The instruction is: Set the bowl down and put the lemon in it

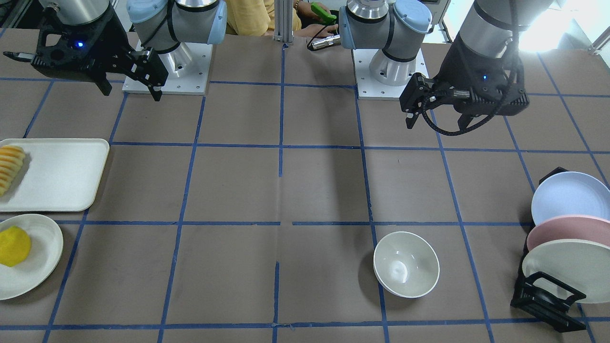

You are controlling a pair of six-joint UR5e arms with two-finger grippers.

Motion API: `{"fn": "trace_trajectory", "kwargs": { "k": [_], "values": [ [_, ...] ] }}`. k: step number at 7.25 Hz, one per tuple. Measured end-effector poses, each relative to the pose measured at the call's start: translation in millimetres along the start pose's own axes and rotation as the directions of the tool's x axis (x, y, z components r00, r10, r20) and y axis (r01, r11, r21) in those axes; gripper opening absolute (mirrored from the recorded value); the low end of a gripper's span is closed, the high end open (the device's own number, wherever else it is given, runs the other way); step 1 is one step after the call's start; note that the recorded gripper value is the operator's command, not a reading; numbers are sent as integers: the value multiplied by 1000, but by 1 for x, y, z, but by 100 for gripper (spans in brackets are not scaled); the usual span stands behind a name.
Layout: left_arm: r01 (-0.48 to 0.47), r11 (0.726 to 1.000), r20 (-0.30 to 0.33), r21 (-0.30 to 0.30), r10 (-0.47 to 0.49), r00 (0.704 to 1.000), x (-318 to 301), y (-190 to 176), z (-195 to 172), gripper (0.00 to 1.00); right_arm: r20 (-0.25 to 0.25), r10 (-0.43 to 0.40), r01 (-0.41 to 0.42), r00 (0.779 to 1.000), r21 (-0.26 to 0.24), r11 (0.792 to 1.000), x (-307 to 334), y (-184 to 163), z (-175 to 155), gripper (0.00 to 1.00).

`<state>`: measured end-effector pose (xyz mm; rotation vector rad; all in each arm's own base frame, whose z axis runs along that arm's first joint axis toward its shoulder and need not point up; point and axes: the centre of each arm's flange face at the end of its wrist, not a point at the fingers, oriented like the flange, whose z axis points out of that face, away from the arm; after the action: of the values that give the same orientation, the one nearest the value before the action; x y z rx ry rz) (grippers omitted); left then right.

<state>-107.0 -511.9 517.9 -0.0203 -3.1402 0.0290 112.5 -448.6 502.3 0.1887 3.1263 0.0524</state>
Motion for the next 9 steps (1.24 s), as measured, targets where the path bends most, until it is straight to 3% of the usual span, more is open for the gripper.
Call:
{"fn": "trace_trajectory", "kwargs": {
  "k": [5,8,9],
  "values": [
    [-2,1000,3,1,2,1000,1,1,-1,100,-7,-14,13,1000,-38,999,3,-1,8,100],
    [-2,1000,5,0,2,1000,1,7,-1,100,-152,-21,9,988,-78,997,55,-41,35,100],
    [-2,1000,7,-4,2,1000,0,8,0,100,-166,-21,9,986,-73,997,84,-64,48,100]
  ]
}}
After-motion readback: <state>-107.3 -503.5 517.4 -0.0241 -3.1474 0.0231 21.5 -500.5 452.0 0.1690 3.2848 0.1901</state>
